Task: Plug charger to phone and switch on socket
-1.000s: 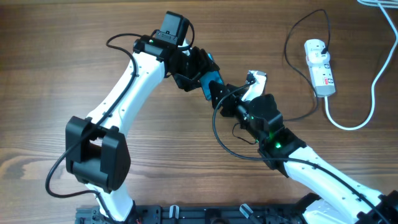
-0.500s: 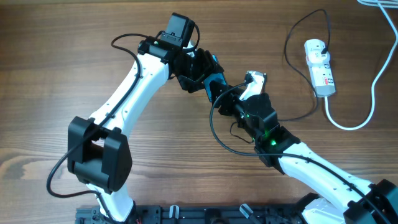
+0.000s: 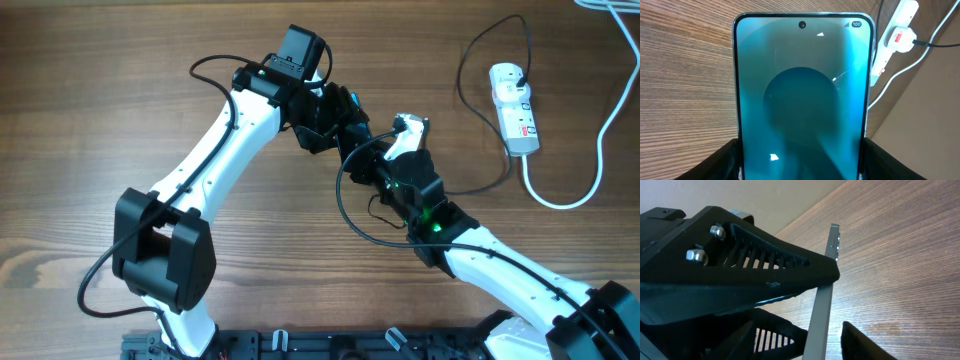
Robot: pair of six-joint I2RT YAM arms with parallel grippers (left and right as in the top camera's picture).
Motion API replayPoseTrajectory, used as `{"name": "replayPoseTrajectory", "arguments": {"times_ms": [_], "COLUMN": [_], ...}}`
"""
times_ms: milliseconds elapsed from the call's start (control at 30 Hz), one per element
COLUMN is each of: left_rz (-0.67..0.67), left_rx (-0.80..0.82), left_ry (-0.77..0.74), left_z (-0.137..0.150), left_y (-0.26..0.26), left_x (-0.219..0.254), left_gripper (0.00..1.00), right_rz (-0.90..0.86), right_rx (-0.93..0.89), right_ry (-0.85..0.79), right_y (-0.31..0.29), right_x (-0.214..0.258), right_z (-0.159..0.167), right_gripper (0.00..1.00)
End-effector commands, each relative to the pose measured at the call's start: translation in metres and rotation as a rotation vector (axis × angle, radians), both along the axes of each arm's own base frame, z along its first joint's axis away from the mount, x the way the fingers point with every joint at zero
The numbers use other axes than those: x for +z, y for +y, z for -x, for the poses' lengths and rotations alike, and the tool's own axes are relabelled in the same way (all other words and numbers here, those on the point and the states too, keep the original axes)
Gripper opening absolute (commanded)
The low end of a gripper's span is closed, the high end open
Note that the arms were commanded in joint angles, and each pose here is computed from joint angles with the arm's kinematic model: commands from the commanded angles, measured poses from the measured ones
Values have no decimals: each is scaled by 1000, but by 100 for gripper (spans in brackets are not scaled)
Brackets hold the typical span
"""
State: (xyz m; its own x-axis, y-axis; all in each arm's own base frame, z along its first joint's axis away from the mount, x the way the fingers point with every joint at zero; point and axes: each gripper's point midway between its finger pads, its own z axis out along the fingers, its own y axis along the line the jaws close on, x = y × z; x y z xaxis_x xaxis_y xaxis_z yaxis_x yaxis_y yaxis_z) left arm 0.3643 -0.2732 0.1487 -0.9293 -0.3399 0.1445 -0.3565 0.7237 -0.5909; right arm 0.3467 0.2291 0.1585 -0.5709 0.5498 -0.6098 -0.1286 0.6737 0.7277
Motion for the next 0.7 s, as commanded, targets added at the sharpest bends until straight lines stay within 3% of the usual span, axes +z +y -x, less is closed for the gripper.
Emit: {"name": "replayPoseTrajectory", "arguments": {"times_ms": [0,667], "left_rz": [30,30], "left_rx": [-11,-37], "left_ry": [-27,-27], "left_z": [-1,6], "left_y": [-9,-18], "left_x": [14,14], "left_gripper": [38,38], "right_rz": [-10,-16], "right_rx": [-14,-4], "right_ry": [-17,-12], "right_y": [3,4], "right_x": [8,8], "right_z": [-5,-4], "right_gripper": [50,33]}}
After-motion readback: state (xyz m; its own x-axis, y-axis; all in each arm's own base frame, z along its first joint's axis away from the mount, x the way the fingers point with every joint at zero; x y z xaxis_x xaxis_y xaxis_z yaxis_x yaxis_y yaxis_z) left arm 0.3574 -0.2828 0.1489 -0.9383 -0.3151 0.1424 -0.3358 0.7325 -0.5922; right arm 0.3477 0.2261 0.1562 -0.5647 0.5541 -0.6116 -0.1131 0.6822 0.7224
